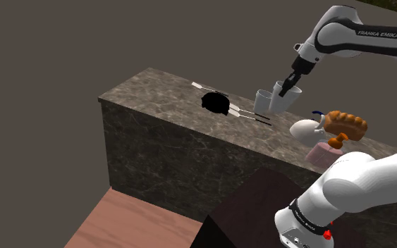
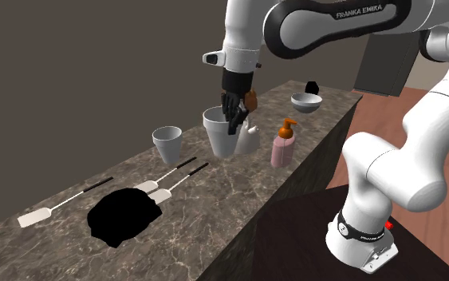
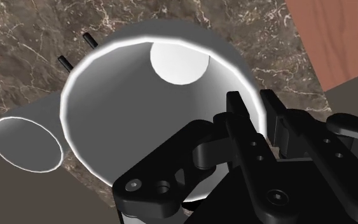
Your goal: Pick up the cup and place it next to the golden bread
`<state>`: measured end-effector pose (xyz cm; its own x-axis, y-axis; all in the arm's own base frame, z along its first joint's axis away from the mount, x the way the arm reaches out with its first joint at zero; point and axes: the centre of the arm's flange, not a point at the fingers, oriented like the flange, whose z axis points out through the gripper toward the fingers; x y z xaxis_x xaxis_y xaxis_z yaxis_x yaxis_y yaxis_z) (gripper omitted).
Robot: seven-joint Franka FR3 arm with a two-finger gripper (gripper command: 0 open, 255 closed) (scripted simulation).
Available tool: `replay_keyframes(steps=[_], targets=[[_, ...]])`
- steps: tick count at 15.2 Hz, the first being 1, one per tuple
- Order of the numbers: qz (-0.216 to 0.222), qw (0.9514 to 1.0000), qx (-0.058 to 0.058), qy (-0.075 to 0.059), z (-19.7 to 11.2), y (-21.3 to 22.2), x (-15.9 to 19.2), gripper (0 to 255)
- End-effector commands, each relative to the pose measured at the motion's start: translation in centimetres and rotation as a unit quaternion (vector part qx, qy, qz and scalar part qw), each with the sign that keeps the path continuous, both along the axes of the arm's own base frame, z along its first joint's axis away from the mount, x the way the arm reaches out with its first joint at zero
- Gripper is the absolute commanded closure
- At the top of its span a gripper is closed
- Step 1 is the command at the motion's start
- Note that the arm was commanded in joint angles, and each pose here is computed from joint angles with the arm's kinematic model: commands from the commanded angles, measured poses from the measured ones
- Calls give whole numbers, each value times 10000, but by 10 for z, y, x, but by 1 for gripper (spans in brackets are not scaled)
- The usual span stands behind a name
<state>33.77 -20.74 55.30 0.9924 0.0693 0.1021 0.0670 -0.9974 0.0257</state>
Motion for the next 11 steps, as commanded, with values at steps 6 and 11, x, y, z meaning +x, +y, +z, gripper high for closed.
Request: replay_keyframes(steps=[6,11], targets=[[1,10000,0,0,38,-1,0,255],[1,10000,0,0,45,-32,-25,255]])
